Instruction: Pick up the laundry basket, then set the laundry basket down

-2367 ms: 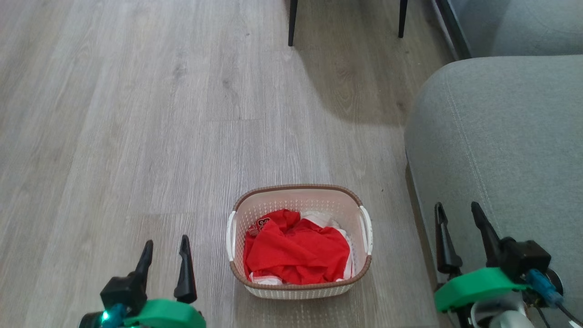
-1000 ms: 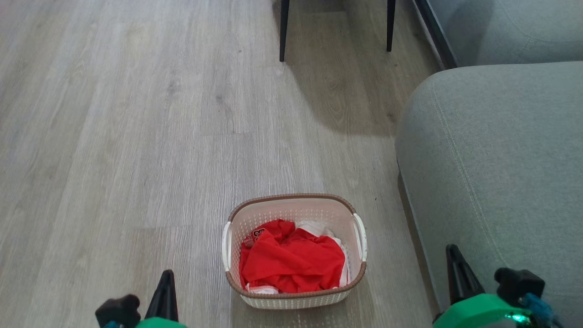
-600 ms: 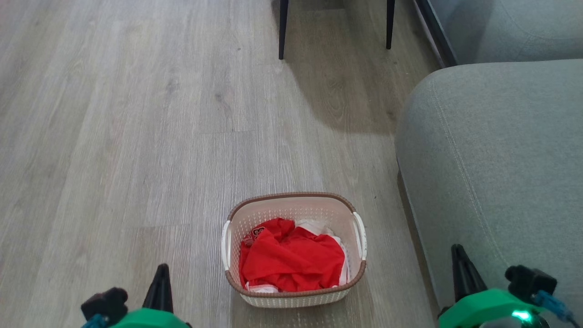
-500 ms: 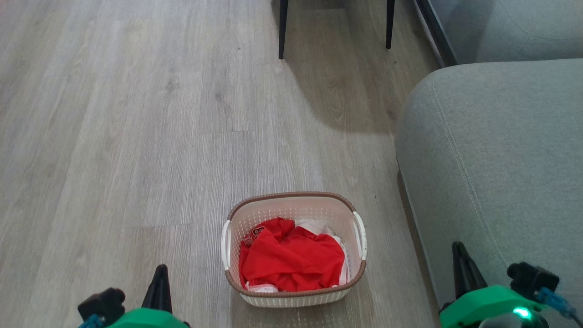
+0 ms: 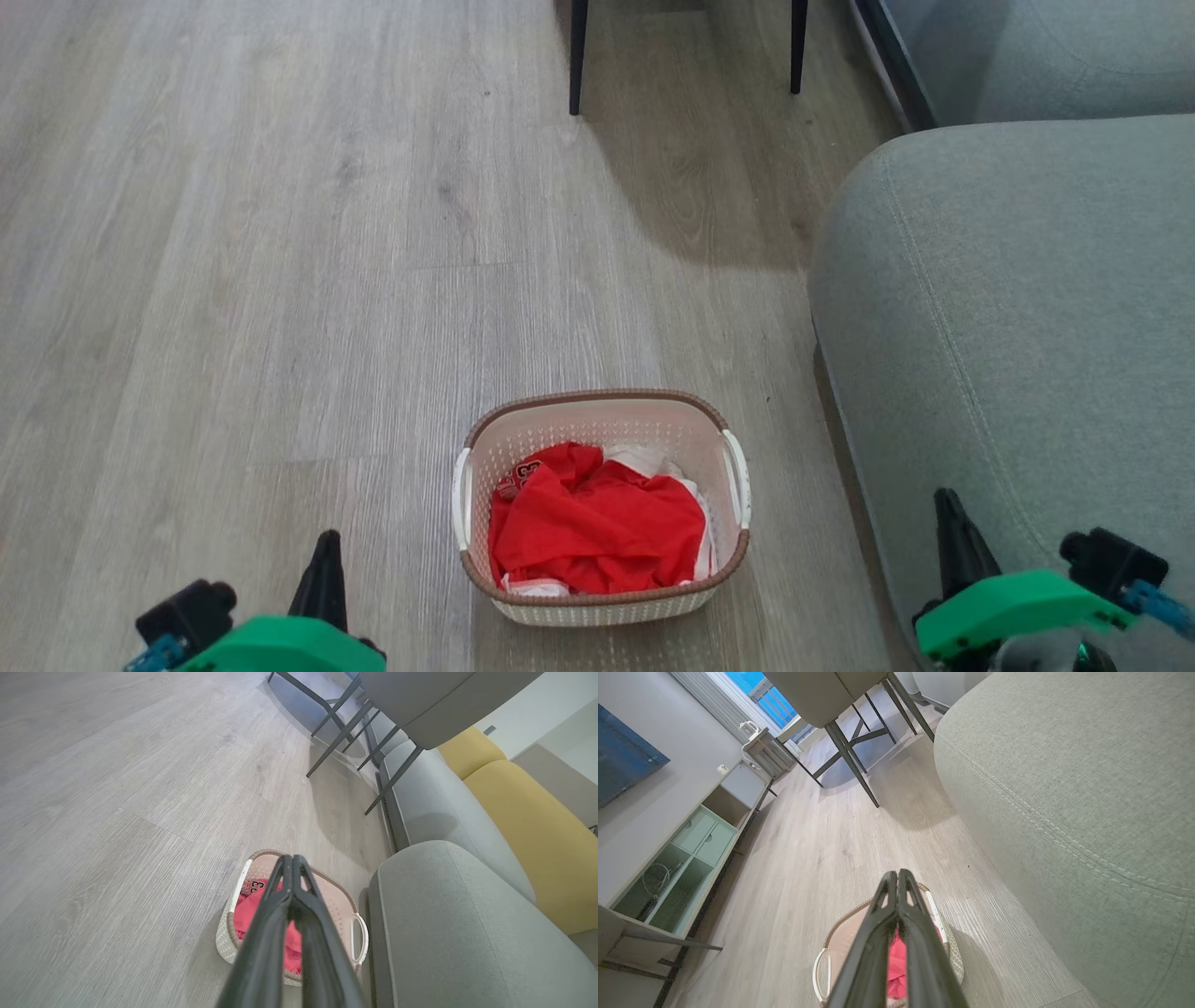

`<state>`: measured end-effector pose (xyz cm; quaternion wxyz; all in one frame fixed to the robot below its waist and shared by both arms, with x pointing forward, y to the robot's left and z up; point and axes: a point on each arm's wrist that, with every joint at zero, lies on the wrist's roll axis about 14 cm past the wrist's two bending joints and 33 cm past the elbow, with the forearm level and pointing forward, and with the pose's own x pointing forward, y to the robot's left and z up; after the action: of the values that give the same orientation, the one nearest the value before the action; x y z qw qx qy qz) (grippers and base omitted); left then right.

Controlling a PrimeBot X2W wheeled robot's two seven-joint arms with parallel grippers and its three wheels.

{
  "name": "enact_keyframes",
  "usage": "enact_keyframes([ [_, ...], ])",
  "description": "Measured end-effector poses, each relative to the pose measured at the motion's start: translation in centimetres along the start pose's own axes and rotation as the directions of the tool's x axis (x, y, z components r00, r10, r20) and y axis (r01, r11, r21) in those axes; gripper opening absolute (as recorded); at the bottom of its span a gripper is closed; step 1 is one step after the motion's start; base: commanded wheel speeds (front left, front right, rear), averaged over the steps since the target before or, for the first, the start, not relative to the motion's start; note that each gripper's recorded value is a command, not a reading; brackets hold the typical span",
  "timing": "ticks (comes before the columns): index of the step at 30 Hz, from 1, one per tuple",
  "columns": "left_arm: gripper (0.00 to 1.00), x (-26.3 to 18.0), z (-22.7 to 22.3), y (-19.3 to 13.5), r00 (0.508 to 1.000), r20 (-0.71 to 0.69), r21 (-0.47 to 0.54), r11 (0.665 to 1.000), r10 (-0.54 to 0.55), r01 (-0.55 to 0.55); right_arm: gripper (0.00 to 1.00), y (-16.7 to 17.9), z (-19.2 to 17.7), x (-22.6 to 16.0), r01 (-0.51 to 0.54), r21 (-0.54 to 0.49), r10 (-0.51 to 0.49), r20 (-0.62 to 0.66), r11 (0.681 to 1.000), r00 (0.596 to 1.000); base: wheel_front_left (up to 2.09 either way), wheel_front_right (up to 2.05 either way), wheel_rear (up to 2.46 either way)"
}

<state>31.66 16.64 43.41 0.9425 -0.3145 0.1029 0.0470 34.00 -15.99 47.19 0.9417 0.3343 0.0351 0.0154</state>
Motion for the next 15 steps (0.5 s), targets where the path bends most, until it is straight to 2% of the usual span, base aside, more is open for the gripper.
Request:
enact_keyframes([
  [15,0.00,1.03,0.74,-0.12,1.000,-0.007,-0.166,0.986,-0.002,0.000,0.00,-0.74,0.60,0.63,0.031,0.159,-0.032,0.001,0.987,0.999,0.00,0.00,0.00],
])
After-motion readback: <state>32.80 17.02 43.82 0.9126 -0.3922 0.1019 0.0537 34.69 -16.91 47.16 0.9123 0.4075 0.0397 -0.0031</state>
